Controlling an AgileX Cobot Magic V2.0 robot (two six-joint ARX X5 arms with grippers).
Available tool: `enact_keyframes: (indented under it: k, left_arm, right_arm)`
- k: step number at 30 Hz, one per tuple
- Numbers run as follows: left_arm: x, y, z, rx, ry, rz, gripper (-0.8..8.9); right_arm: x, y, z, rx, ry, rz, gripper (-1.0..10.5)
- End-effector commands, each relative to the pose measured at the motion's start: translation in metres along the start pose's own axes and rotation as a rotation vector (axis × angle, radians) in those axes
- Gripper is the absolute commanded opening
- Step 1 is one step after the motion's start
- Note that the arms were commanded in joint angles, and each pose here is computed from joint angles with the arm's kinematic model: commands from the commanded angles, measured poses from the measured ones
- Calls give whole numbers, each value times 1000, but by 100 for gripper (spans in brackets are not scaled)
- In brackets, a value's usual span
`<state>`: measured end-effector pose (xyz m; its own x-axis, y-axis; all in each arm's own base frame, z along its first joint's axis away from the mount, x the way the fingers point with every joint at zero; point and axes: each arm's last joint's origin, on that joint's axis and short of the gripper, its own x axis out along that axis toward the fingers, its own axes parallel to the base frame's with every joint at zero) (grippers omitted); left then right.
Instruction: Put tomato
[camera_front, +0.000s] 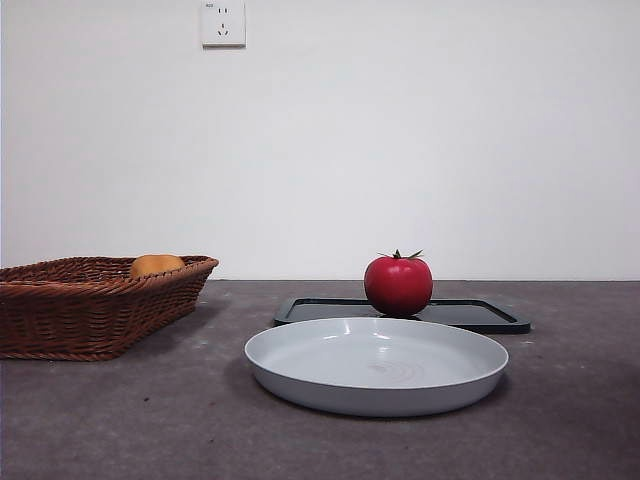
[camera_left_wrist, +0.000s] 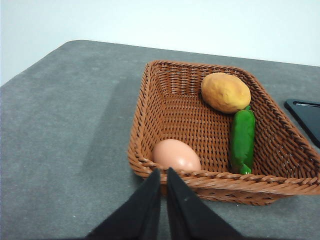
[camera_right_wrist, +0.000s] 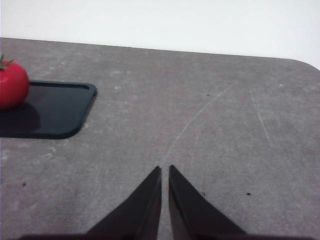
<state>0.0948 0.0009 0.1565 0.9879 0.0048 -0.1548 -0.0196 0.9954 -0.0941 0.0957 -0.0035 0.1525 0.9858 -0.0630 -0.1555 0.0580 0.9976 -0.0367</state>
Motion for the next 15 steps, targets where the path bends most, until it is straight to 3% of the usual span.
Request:
enact_keyframes:
  k: [1,4,15]
  left_arm:
    - [2,1,-7,7,26,0,19]
    - [2,1,-7,7,26,0,19]
    - [2,1,-7,7,26,0,19]
  right_arm:
    - [0,0,-3,-12,15,18,17]
    - [0,0,-3,-10,15,50,17]
    - [0,-1,0,-9,-9,34,17]
